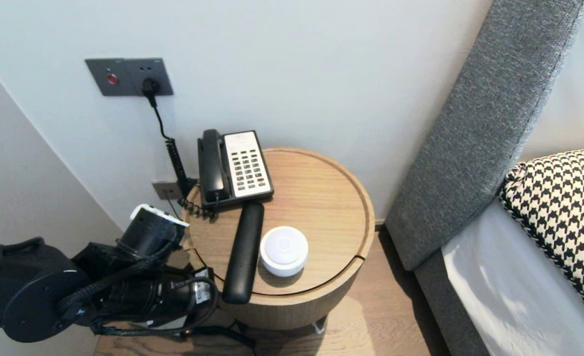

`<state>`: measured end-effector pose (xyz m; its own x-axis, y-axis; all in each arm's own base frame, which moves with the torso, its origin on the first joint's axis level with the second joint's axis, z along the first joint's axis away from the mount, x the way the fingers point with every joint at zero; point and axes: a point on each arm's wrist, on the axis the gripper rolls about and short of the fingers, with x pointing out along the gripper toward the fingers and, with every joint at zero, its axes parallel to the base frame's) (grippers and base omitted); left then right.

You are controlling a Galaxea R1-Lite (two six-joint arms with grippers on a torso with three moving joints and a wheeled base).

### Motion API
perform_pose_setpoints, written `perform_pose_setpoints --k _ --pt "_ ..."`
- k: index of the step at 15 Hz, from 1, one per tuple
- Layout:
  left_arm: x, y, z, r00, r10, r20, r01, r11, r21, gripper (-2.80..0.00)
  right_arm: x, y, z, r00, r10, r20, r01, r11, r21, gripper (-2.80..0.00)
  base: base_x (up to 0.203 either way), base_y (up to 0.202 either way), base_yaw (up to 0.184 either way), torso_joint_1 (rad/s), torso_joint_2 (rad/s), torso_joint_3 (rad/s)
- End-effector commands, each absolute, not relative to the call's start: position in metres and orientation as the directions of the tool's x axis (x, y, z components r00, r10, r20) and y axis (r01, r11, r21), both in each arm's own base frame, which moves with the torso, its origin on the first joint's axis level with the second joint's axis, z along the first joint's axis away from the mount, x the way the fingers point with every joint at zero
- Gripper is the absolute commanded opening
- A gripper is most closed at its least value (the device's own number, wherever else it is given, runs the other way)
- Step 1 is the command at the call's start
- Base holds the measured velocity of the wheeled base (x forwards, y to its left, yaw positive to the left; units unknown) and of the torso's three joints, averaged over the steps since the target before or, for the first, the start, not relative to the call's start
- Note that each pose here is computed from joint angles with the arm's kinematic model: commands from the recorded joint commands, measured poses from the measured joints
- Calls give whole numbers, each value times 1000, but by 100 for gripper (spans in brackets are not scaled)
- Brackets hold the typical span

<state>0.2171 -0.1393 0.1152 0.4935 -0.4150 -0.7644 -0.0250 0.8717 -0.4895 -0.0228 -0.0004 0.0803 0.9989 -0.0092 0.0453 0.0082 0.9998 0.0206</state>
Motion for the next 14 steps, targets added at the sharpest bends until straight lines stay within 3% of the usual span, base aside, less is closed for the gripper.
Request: perform_pose_setpoints --k 1,9,14 --pt "210 -135 116 493 -416 -764 -24 871 -490 -280 -21 0 74 1000 -9 21 9 1000 20 -280 0 0 0 0 0 0" --pt "165 -102 108 475 -394 -787 -40 883 -467 -280 -21 0 74 1000 -9 21 9 1000 20 -280 0 0 0 0 0 0" --pt "127 -59 117 593 -361 -720 -8 891 -454 -280 -21 0 74 1000 -9 21 9 1000 20 -280 0 0 0 0 0 0"
